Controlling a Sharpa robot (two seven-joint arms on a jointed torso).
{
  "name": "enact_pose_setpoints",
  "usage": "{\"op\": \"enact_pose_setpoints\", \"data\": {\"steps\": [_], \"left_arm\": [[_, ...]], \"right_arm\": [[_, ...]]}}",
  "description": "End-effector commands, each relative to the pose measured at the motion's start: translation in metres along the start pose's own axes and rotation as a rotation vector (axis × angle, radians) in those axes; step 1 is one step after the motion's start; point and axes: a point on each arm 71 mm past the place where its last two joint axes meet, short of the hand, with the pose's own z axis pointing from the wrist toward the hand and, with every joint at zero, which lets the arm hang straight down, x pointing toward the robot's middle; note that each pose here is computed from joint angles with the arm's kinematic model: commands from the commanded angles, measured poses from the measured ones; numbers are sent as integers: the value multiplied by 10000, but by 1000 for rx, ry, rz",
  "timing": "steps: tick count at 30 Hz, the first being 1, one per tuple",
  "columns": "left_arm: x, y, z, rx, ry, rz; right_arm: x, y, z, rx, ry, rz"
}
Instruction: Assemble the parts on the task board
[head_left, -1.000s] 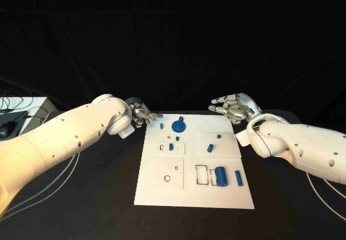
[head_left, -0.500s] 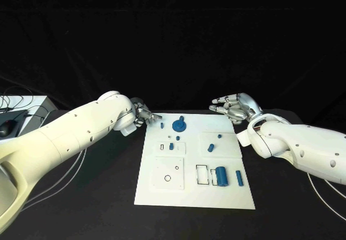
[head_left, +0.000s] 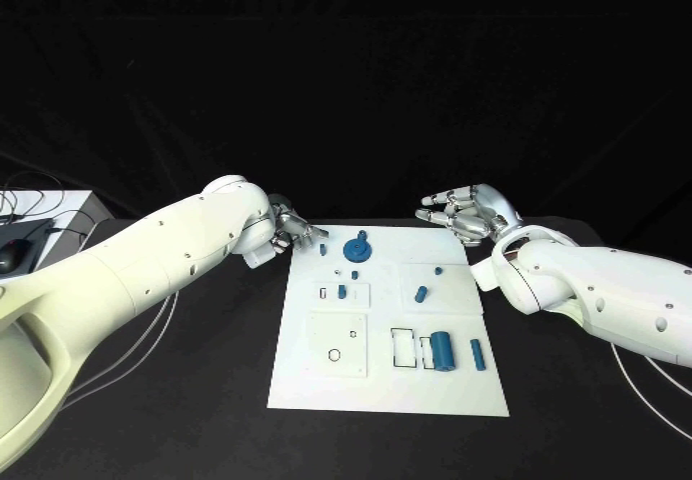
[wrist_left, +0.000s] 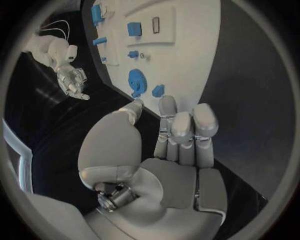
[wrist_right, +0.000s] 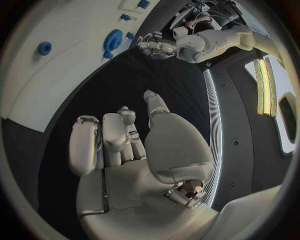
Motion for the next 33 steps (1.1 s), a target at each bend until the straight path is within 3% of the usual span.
{"op": "enact_pose_setpoints", "data": {"steps": [1,11,33], "left_arm": [[42,-20,10,-6,41,13],[121,-41,62,-13,53,23],[151,-94,91,10,43,5]], "right_arm": [[6,12,4,-12,1,-9],[23,21,9,-14,5,-8],[33,27,13,-14,9,-8]]}}
